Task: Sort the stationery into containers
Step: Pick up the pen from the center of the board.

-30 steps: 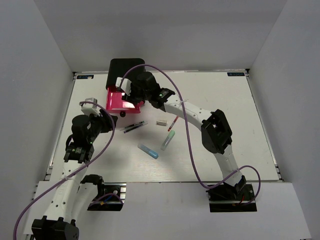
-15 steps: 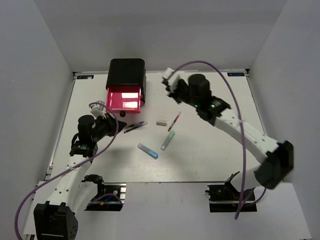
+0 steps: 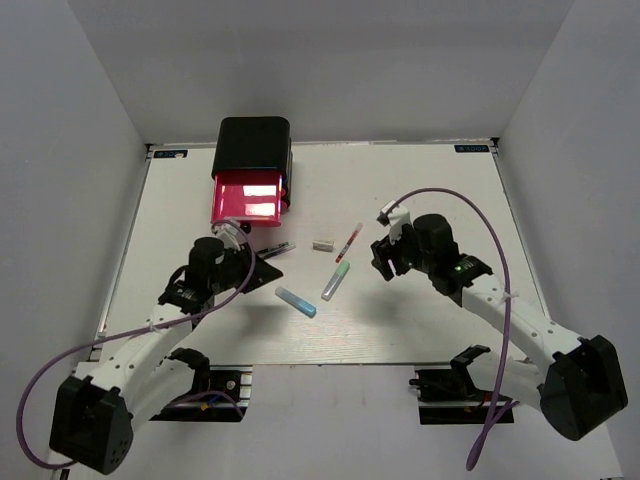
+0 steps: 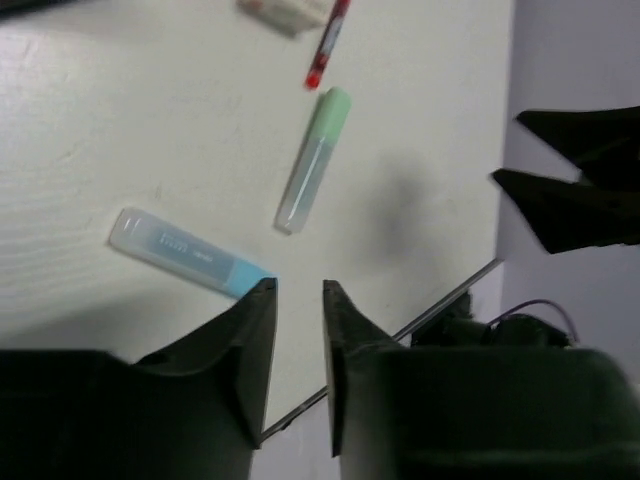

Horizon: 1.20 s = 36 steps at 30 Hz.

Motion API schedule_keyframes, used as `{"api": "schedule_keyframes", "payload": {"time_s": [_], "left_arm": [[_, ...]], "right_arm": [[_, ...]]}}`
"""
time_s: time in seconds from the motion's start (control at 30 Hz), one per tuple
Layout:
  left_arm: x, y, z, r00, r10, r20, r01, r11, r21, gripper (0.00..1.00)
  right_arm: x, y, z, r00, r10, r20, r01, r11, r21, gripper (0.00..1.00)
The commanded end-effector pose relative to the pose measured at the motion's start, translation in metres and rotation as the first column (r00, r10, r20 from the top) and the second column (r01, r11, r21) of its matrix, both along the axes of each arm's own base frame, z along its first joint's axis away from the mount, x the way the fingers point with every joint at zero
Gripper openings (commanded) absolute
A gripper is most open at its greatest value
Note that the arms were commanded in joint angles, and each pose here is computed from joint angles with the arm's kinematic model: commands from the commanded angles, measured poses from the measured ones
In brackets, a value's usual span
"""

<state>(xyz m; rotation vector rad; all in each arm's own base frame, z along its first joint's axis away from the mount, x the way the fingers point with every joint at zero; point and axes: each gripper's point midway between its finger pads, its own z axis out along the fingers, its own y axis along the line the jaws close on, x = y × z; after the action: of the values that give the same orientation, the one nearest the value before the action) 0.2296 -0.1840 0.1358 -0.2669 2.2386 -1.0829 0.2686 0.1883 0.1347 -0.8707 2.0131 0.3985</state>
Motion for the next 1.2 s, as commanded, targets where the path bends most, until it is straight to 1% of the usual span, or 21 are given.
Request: {"api": "schedule_keyframes", "payload": {"time_s": [0.0, 0.03, 0.07, 0.1, 0.13, 0.2, 0.23, 0.27, 0.3, 0.37, 0.4, 0.57, 0.63, 0.73, 0.77, 0.8, 0.87, 0.9, 0.97, 1.03, 1.17], "left_arm": [[-0.013, -0.005, -0.034, 0.988, 0.054, -0.146, -0.046, 0.997, 0.057, 0.4], [-0.014, -0.004, -0.04, 0.982, 0.082, -0.17, -0.07, 0.995, 0.077, 0.48], [-0.016, -0.006, -0.045, 0.979, 0.093, -0.181, -0.074, 0.992, 0.106, 0.5], [-0.016, -0.007, -0.047, 0.976, 0.1, -0.196, -0.081, 0.991, 0.105, 0.53], [-0.017, -0.008, -0.05, 0.973, 0.114, -0.2, -0.088, 0.987, 0.133, 0.59], [-0.015, -0.012, -0.054, 0.963, 0.137, -0.231, -0.101, 0.982, 0.16, 0.61], [-0.018, -0.015, -0.058, 0.959, 0.142, -0.245, -0.096, 0.977, 0.189, 0.63], [-0.018, -0.018, -0.061, 0.953, 0.148, -0.264, -0.095, 0.974, 0.203, 0.72], [-0.015, -0.024, -0.056, 0.953, 0.149, -0.265, -0.094, 0.974, 0.207, 0.72], [-0.021, -0.027, -0.072, 0.936, 0.167, -0.311, -0.077, 0.956, 0.284, 0.73], [-0.014, -0.031, -0.067, 0.935, 0.188, -0.299, -0.096, 0.95, 0.296, 0.73], [-0.018, -0.038, -0.081, 0.912, 0.235, -0.336, -0.086, 0.912, 0.402, 0.74], [-0.018, -0.037, -0.092, 0.888, 0.285, -0.36, -0.103, 0.887, 0.45, 0.74], [-0.023, -0.036, -0.102, 0.858, 0.333, -0.391, -0.082, 0.841, 0.535, 0.73], [-0.018, -0.039, -0.098, 0.854, 0.347, -0.387, -0.093, 0.834, 0.543, 0.73], [-0.023, -0.034, -0.102, 0.841, 0.374, -0.392, -0.092, 0.811, 0.578, 0.73], [-0.024, -0.033, -0.107, 0.83, 0.4, -0.389, -0.094, 0.787, 0.61, 0.73], [-0.022, -0.039, -0.104, 0.831, 0.398, -0.389, -0.096, 0.791, 0.605, 0.73], [-0.026, -0.037, -0.112, 0.823, 0.411, -0.392, -0.086, 0.772, 0.629, 0.73], [-0.022, -0.042, -0.11, 0.814, 0.423, -0.398, -0.087, 0.766, 0.638, 0.71], [-0.032, -0.038, -0.121, 0.788, 0.452, -0.419, -0.016, 0.694, 0.719, 0.65]], "right_arm": [[0.006, 0.0, 0.018, 0.998, -0.056, 0.035, 0.051, 0.988, 0.144, 0.72], [0.007, -0.006, 0.019, 0.996, -0.08, 0.05, 0.072, 0.987, 0.145, 0.72], [0.007, -0.014, 0.013, 0.993, -0.105, 0.055, 0.096, 0.985, 0.144, 0.74], [0.005, -0.015, 0.014, 0.993, -0.103, 0.064, 0.092, 0.984, 0.15, 0.74], [0.006, -0.02, 0.014, 0.991, -0.116, 0.061, 0.105, 0.982, 0.158, 0.74], [0.005, -0.022, 0.017, 0.992, -0.113, 0.062, 0.101, 0.98, 0.172, 0.74], [0.009, -0.022, 0.027, 0.988, -0.122, 0.096, 0.102, 0.975, 0.197, 0.74], [0.009, -0.022, 0.028, 0.988, -0.119, 0.094, 0.098, 0.974, 0.204, 0.74], [0.008, -0.023, 0.027, 0.988, -0.119, 0.094, 0.098, 0.974, 0.206, 0.74], [0.009, -0.027, 0.027, 0.987, -0.13, 0.093, 0.108, 0.972, 0.21, 0.74], [0.01, -0.029, 0.027, 0.987, -0.132, 0.092, 0.11, 0.971, 0.212, 0.74], [0.009, -0.034, 0.036, 0.983, -0.15, 0.108, 0.12, 0.963, 0.24, 0.74], [0.01, -0.038, 0.041, 0.978, -0.167, 0.121, 0.133, 0.959, 0.251, 0.74], [0.011, -0.041, 0.044, 0.976, -0.178, 0.125, 0.141, 0.955, 0.261, 0.75], [0.011, -0.041, 0.045, 0.975, -0.183, 0.124, 0.145, 0.954, 0.264, 0.75], [0.011, -0.042, 0.048, 0.974, -0.187, 0.129, 0.147, 0.951, 0.271, 0.75], [0.011, -0.044, 0.049, 0.973, -0.191, 0.132, 0.149, 0.95, 0.273, 0.75], [0.011, -0.045, 0.049, 0.972, -0.193, 0.132, 0.151, 0.95, 0.275, 0.75], [0.011, -0.045, 0.051, 0.971, -0.194, 0.138, 0.151, 0.949, 0.277, 0.75], [0.011, -0.046, 0.05, 0.971, -0.196, 0.134, 0.154, 0.949, 0.277, 0.75], [0.012, -0.048, 0.052, 0.969, -0.206, 0.137, 0.161, 0.946, 0.282, 0.75]]}}
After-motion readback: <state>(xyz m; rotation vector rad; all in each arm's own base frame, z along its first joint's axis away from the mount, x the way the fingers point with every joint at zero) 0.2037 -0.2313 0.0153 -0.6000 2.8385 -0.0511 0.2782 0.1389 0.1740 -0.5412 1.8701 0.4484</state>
